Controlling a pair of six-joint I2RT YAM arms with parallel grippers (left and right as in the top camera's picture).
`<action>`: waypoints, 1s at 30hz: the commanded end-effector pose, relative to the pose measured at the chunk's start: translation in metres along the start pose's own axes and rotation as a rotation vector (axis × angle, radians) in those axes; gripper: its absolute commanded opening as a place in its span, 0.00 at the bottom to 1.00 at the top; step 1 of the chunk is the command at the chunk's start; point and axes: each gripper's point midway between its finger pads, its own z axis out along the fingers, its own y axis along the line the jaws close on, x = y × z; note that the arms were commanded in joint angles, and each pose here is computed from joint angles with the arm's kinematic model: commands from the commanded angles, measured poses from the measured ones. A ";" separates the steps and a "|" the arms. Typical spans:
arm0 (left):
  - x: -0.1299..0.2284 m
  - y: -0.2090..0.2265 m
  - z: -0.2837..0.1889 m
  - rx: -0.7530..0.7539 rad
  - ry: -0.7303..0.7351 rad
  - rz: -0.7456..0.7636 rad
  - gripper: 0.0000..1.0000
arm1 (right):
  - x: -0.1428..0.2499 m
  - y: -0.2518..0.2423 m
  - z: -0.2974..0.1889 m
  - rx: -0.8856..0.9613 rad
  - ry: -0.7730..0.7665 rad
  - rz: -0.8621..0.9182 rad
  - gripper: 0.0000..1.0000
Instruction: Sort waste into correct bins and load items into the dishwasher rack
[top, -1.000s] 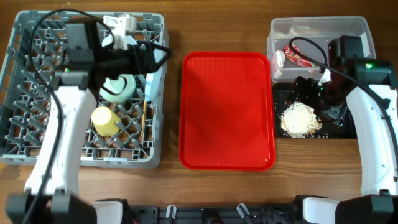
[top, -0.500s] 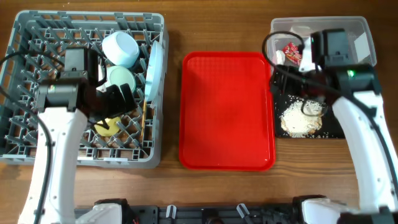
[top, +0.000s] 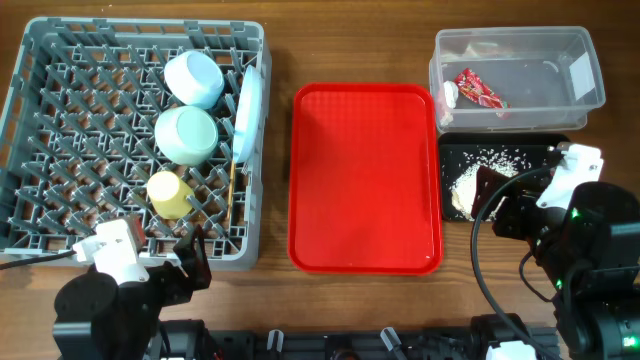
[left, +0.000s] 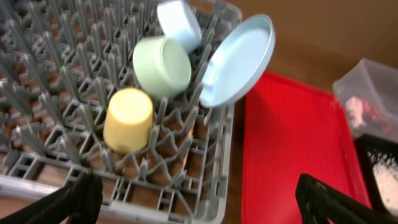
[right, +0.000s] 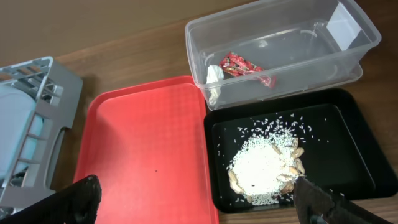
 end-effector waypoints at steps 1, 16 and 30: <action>0.019 0.004 0.001 -0.010 0.070 0.014 1.00 | 0.003 -0.004 0.008 0.028 0.025 0.006 1.00; 0.020 0.004 0.001 -0.011 0.075 0.013 1.00 | 0.018 -0.002 -0.014 -0.103 -0.524 -0.225 1.00; 0.020 0.004 0.001 -0.011 0.075 0.013 1.00 | 0.061 -0.013 0.070 -0.124 -0.690 -0.228 1.00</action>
